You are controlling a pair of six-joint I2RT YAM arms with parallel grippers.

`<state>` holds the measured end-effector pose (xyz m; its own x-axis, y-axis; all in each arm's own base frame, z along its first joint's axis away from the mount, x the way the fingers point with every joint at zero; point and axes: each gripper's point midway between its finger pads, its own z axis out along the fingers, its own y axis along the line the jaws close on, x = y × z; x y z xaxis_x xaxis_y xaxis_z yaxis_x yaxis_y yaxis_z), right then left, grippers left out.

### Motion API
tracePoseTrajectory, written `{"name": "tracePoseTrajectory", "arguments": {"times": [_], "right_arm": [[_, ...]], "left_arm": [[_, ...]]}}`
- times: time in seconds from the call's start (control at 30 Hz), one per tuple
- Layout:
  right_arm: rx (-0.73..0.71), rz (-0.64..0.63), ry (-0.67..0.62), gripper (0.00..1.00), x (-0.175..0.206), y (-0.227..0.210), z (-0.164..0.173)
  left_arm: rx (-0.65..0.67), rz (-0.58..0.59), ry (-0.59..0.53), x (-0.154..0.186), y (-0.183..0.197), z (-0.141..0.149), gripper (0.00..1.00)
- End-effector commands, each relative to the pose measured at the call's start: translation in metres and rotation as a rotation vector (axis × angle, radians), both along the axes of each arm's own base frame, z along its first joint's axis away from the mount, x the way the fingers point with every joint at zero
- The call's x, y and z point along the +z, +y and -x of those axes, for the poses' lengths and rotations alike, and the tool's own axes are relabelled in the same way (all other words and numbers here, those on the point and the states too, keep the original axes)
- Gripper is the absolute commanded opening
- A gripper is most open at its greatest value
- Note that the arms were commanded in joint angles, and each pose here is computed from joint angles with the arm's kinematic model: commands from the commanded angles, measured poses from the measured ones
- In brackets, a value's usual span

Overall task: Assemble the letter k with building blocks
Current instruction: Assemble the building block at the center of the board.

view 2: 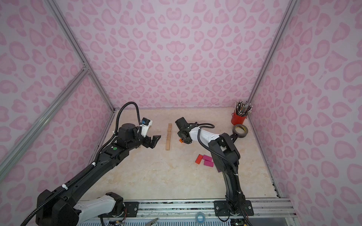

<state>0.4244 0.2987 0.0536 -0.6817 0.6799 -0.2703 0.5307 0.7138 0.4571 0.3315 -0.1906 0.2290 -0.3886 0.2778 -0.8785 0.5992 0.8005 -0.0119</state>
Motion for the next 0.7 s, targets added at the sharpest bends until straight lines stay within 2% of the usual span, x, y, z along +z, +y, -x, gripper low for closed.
{"name": "tracePoseTrajectory", "arguments": {"times": [0.0, 0.23, 0.43, 0.67], "right_arm": [[-0.073, -0.022, 0.025, 0.19, -0.011, 0.003, -0.005], [-0.081, -0.030, 0.024, 0.21, -0.021, 0.018, -0.025], [-0.066, 0.001, 0.044, 0.26, -0.030, 0.019, -0.028], [-0.061, -0.003, 0.056, 0.37, -0.035, 0.019, -0.030]], "left_arm": [[0.015, 0.008, -0.019, 0.004, 0.002, -0.003, 0.98], [0.019, 0.009, -0.023, 0.005, 0.003, -0.004, 0.98], [0.016, 0.014, -0.030, 0.007, 0.004, -0.003, 0.98], [0.019, 0.016, -0.031, 0.007, 0.005, -0.004, 0.98]]}}
